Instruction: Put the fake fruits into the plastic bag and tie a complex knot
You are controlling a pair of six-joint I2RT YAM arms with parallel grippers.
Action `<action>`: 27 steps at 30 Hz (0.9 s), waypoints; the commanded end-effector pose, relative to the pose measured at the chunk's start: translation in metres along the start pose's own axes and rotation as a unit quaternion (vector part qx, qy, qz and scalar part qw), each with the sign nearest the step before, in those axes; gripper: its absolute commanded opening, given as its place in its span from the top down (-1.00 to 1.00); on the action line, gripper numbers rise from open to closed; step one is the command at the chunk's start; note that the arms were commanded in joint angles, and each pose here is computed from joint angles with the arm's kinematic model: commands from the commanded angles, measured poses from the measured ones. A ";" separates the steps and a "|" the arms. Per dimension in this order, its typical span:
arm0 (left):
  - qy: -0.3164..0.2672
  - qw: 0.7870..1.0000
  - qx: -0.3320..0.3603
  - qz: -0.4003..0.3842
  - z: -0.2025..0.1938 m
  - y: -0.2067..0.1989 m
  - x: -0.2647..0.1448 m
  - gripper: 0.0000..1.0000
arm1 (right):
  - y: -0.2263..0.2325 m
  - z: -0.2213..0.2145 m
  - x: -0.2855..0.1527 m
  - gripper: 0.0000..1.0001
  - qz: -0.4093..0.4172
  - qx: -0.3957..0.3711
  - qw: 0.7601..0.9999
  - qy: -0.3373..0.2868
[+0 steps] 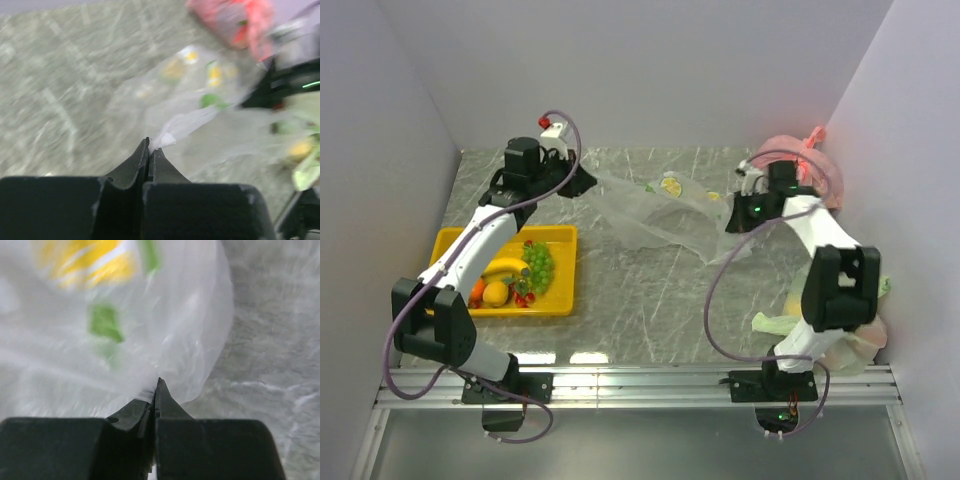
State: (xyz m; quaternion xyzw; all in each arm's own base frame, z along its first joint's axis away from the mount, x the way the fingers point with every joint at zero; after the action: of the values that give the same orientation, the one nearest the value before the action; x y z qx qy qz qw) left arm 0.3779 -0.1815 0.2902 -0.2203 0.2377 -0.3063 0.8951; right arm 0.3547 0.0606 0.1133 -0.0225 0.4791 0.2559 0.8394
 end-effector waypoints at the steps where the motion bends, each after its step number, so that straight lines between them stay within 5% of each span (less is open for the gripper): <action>1: -0.013 0.998 0.060 0.032 0.007 0.037 -0.009 0.99 | 0.038 0.021 -0.080 1.00 0.162 -0.085 0.978 -0.098; 8: 0.031 0.995 0.044 0.086 -0.015 0.081 0.021 0.99 | 0.089 -0.009 -0.123 1.00 0.304 -0.121 0.942 -0.077; 14: 0.055 0.998 0.029 0.020 -0.021 0.078 0.039 0.99 | 0.115 -0.007 -0.137 1.00 0.343 -0.134 0.923 -0.110; 24: 0.087 0.992 0.039 -0.085 -0.003 0.025 0.009 -0.58 | 0.103 0.018 -0.102 1.00 0.209 -0.051 0.967 -0.134; 27: 0.082 0.993 0.046 -0.065 -0.001 0.020 -0.018 -0.68 | 0.105 0.013 -0.095 1.00 0.195 -0.031 0.972 -0.127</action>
State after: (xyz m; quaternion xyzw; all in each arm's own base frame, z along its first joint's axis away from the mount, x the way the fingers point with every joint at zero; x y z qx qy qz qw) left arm 0.3990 -0.1660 0.2345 -0.1887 0.3262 -0.3669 0.8505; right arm 0.2672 0.1119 0.2148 0.0735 0.3715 0.4657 0.7999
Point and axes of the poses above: each gripper's point midway between its finger pads, its own x axis out along the fingers, its own y axis along the line the jaws close on, z = x × y, the point moved 4 cm from there along -x, back along the fingers, and after that the axes turned 9 degrees about -x, right-handed, at the moved point
